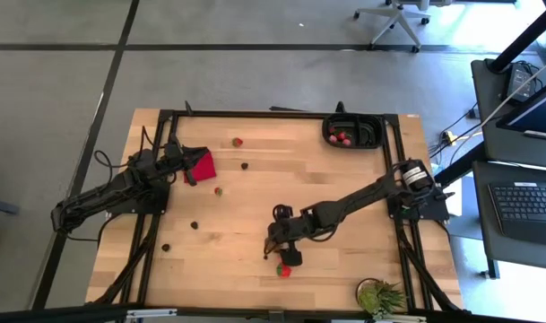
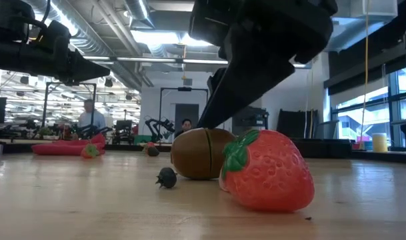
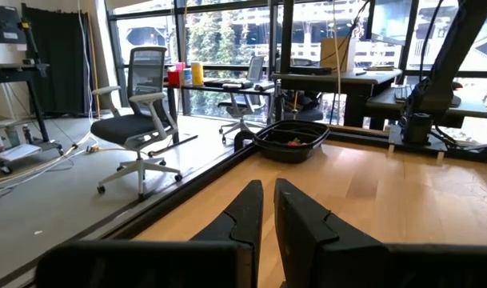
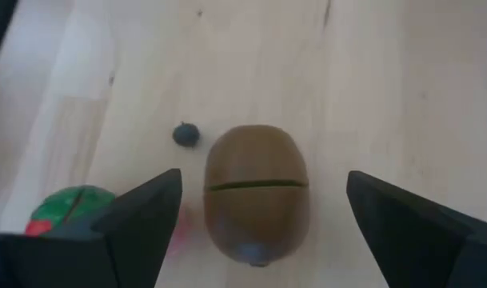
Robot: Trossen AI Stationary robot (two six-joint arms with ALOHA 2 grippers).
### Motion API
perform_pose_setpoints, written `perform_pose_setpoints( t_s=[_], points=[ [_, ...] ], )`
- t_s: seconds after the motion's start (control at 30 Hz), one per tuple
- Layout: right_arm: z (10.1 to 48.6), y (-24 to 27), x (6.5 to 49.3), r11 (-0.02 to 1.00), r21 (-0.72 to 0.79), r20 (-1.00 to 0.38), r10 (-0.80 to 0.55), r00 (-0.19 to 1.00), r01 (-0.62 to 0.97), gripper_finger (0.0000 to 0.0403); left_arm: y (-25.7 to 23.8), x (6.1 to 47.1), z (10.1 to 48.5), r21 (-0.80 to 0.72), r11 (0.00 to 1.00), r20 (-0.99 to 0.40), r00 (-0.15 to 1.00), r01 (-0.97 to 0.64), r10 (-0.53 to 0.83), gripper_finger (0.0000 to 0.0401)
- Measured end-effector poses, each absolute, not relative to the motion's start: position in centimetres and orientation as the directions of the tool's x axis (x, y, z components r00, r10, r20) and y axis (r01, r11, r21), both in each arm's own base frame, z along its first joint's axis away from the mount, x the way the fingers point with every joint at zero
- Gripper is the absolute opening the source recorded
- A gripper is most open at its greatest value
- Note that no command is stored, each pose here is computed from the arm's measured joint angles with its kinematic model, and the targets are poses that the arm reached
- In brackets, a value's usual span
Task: Pick and placing Produce into tupperware
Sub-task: Put the brown kiwi into the black bin
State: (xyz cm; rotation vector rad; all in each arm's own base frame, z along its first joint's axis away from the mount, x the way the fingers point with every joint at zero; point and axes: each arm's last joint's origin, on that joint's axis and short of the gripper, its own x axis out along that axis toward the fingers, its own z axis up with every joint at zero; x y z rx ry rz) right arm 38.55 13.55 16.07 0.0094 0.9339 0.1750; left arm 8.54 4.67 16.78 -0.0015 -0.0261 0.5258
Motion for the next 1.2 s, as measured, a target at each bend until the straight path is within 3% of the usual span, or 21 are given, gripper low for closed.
perform_pose_setpoints(
  t_s=[0.43, 0.77, 1.2],
  points=[
    [14.4, 13.7, 39.0, 0.977, 0.12, -0.807, 0.199, 0.556, -0.175, 0.0353, 4.7, 8.5, 16.8, -0.014, 0.865, 0.025, 0.865, -0.501, 0.502, 0.0027],
    [13.5, 12.9, 39.4, 0.979, 0.103, -0.818, 0.184, 0.545, -0.175, 0.0296, 4.7, 8.5, 16.8, -0.015, 0.865, 0.025, 0.865, -0.502, 0.502, 0.0027],
    [13.6, 12.2, 39.7, 0.98, 0.088, -0.815, 0.174, 0.552, -0.18, 0.0258, 4.7, 8.5, 16.8, -0.016, 0.865, 0.024, 0.865, -0.502, 0.502, 0.0027]
  ],
)
